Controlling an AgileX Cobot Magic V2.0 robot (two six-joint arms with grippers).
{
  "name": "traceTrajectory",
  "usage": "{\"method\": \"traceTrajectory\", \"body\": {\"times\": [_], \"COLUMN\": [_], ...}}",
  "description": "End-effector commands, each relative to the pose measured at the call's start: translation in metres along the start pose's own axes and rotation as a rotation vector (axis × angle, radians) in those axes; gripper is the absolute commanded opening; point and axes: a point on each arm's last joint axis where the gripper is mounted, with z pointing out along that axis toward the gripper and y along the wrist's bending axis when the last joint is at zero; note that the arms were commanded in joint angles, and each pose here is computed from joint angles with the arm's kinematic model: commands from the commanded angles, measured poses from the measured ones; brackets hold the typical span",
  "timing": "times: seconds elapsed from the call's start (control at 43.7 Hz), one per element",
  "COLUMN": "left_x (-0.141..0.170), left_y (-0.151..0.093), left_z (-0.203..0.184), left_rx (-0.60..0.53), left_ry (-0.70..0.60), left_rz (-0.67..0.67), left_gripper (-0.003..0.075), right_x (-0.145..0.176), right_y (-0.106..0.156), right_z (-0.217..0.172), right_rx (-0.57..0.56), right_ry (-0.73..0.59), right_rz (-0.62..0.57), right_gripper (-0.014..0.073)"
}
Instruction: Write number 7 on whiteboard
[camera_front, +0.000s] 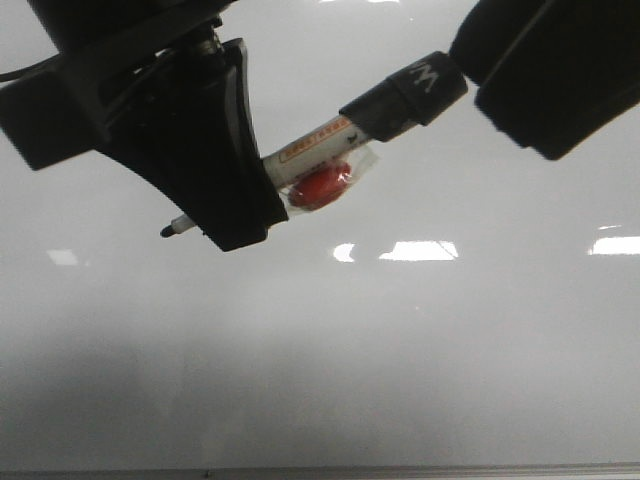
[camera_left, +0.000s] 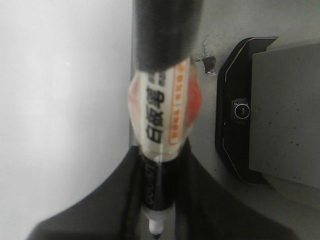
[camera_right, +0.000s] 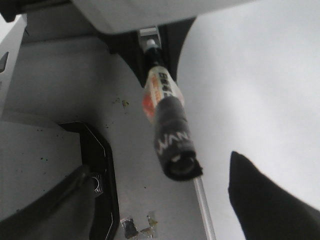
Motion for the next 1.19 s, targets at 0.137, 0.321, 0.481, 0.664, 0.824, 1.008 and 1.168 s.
{"method": "traceTrajectory", "body": {"times": [0.137, 0.321, 0.481, 0.664, 0.824, 1.008, 1.168], "left_x": [-0.010, -0.010, -0.011, -0.011, -0.011, -0.010, 0.000], "left_y": [0.000, 0.000, 0.001, 0.001, 0.001, 0.001, -0.001], "left_z": [-0.018, -0.018, -0.018, -0.018, -0.018, -0.028, -0.063], "left_rx": [-0.052, -0.056, -0.067, -0.067, -0.067, -0.089, -0.164], "left_ry": [-0.082, -0.084, -0.094, -0.094, -0.094, -0.117, -0.182], "left_rz": [0.020, 0.034, 0.033, 0.033, 0.033, 0.014, -0.058], "left_gripper": [-0.0020, -0.0020, -0.0020, -0.0019, 0.0134, 0.0365, 0.0378], "right_x": [-0.022, -0.025, -0.024, -0.024, -0.024, -0.024, -0.023], "right_y": [-0.005, -0.010, -0.011, -0.011, -0.010, -0.010, -0.012], "right_z": [0.015, 0.023, 0.026, 0.026, 0.026, 0.026, 0.024], "right_rx": [0.040, 0.046, 0.037, 0.037, 0.034, 0.034, 0.044], "right_ry": [-0.094, -0.122, -0.116, -0.116, -0.115, -0.115, -0.112], "right_rz": [-0.024, 0.024, 0.028, 0.028, 0.028, 0.028, 0.037], "right_gripper": [0.0571, 0.0543, 0.0358, 0.0123, -0.0017, -0.0055, -0.0055]}}
